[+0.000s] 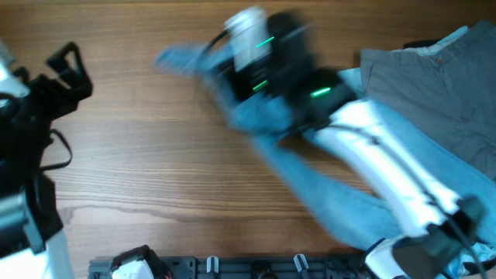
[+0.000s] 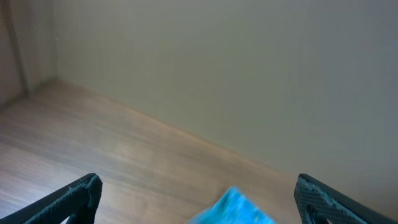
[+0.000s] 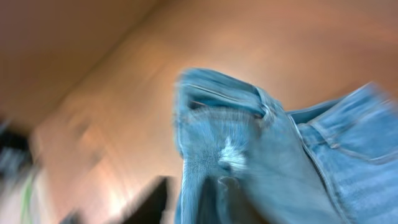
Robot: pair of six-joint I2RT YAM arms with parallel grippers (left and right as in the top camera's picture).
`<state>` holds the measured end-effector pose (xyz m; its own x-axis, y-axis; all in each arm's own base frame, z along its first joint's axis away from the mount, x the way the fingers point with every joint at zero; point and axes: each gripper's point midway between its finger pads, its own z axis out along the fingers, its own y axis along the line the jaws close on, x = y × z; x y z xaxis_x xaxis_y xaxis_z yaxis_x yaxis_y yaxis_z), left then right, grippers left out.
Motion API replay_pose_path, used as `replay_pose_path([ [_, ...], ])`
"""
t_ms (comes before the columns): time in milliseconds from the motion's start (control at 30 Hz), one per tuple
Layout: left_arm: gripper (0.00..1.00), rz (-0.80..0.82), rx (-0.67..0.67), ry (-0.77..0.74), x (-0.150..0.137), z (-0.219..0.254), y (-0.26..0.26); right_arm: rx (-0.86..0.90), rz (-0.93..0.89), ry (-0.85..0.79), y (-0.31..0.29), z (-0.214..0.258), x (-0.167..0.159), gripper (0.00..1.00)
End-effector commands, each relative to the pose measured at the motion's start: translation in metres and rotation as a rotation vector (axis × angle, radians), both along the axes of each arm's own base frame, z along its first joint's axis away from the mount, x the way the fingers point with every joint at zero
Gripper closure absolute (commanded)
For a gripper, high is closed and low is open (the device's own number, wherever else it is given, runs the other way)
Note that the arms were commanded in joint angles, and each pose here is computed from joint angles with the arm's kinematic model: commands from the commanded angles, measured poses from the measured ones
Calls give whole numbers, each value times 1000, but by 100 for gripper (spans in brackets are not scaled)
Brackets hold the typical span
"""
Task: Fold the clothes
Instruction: 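Grasp the light-blue jeans with the right gripper and drag them left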
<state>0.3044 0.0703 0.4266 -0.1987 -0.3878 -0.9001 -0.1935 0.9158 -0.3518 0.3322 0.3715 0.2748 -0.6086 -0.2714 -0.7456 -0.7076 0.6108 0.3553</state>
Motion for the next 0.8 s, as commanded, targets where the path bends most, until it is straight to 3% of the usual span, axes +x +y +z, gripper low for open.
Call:
replay_pose_path([
  [0,0,64,46,-67,-20,30,12,-134,212,14,67,-52,-73,22],
  [100,0,29,70,-52,-23,30,6,-244,18,-49,33,-44,-53,19],
  [200,0,-67,26,28,-7,7,-13,-105,-258,-12,-35,15,-8,19],
  [300,0,-260,-48,104,16,-17,-50,7,-534,10,-127,56,34,19],
  [367,11,-275,-77,178,33,-40,-51,60,-759,49,-204,67,59,18],
  [400,19,-263,-81,200,39,-48,-47,68,-809,56,-226,67,66,17],
  [433,17,-262,-96,237,49,-61,-45,78,-847,63,-245,67,73,16],
  [467,0,-279,-122,303,63,-83,-48,99,-878,85,-268,66,80,16],
  [633,0,-493,-234,462,105,-149,-100,49,-954,82,-304,52,94,13],
  [767,0,-552,-221,559,143,-210,-132,-16,-976,106,-310,33,100,10],
])
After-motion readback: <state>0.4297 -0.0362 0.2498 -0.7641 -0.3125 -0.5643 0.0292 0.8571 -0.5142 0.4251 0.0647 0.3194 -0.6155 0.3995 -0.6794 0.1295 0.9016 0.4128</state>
